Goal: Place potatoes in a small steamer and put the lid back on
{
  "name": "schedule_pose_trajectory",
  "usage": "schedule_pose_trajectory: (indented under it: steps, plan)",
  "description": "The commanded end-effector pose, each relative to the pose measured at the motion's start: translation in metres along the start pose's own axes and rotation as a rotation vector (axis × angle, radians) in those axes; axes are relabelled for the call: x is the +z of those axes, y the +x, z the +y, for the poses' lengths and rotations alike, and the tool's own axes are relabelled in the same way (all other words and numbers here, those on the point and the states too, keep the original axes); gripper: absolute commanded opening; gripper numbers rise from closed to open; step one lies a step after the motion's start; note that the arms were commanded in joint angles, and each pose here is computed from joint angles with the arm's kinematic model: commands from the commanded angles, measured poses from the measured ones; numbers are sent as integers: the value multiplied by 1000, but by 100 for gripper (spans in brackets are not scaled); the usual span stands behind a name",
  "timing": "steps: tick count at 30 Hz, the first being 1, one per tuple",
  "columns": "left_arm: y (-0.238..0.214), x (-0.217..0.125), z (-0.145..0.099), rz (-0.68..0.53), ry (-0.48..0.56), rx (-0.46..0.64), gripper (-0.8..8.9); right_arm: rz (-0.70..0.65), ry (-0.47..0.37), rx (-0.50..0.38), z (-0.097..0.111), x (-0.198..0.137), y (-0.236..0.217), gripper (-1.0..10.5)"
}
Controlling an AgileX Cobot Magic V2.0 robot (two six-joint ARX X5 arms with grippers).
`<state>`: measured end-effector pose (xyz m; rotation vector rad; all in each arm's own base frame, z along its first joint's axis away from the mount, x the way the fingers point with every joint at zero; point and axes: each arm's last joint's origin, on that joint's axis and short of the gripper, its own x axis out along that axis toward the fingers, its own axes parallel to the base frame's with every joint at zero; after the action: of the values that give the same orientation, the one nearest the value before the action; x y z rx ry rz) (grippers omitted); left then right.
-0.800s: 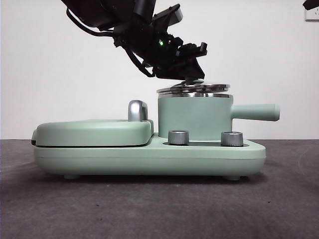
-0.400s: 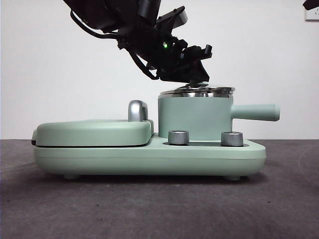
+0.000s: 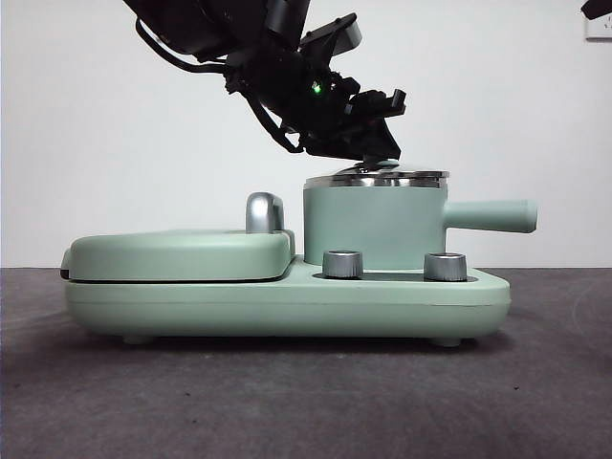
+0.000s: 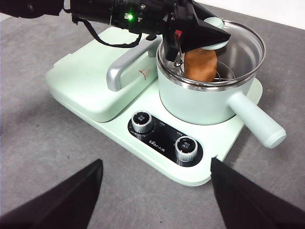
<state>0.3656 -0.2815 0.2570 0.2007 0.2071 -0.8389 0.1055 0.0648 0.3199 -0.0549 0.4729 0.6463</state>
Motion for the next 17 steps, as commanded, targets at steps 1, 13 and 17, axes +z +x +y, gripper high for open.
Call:
schedule_pose_trajectory:
  steps: [1,13,17]
  plan:
    - [6,4,-3,-14,43,-5,14,-6,-10,5,1,2,0,357]
    - [6,-1,-4,31,41,-6,15,-6,-10,5,1,2,0,357]
    - [6,-1,-4,33,41,-7,14,-6,-10,5,1,2,0,357]
